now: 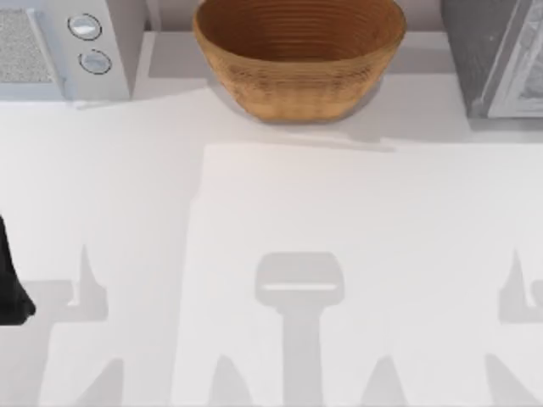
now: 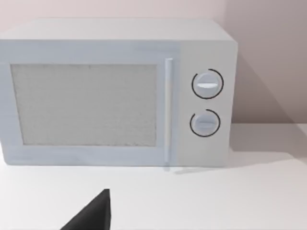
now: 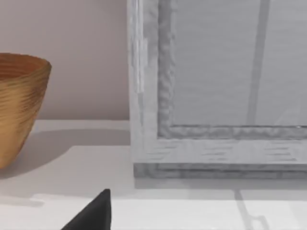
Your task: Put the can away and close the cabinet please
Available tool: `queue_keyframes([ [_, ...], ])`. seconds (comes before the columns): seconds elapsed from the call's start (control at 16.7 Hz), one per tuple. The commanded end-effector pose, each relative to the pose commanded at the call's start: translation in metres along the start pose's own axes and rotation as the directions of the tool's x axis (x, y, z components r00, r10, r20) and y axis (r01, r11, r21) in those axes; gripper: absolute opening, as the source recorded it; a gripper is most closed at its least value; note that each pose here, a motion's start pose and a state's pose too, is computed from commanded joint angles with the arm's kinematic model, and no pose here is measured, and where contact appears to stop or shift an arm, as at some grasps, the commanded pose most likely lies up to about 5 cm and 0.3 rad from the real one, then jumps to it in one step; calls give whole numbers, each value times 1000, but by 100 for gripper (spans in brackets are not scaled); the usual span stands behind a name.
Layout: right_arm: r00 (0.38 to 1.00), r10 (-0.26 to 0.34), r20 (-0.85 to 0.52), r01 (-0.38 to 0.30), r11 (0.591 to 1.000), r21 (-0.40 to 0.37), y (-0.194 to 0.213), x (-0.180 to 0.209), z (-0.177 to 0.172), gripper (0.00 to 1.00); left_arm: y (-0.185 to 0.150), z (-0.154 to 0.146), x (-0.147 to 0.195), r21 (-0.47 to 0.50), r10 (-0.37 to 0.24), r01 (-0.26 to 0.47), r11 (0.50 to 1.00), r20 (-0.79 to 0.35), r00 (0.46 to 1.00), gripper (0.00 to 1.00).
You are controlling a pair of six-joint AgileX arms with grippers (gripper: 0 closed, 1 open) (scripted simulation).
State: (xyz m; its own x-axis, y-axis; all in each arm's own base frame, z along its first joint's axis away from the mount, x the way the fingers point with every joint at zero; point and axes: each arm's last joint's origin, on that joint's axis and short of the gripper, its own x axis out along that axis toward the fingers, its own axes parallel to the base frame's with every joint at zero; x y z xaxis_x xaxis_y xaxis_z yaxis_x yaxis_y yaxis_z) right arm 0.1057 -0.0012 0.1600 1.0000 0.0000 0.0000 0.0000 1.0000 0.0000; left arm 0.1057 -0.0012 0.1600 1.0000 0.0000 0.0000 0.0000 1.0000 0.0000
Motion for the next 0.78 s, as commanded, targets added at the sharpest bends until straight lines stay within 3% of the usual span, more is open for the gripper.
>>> queue_keyframes([
  [0.42, 999, 14, 30, -14, 1000, -2, -9, 8, 18, 100, 0, 0, 0, 0, 0, 0, 1000, 0, 1000, 100],
  [0.78, 999, 9, 32, -8, 1000, -15, -53, 40, 41, 100, 0, 0, 0, 0, 0, 0, 1000, 0, 1000, 100],
])
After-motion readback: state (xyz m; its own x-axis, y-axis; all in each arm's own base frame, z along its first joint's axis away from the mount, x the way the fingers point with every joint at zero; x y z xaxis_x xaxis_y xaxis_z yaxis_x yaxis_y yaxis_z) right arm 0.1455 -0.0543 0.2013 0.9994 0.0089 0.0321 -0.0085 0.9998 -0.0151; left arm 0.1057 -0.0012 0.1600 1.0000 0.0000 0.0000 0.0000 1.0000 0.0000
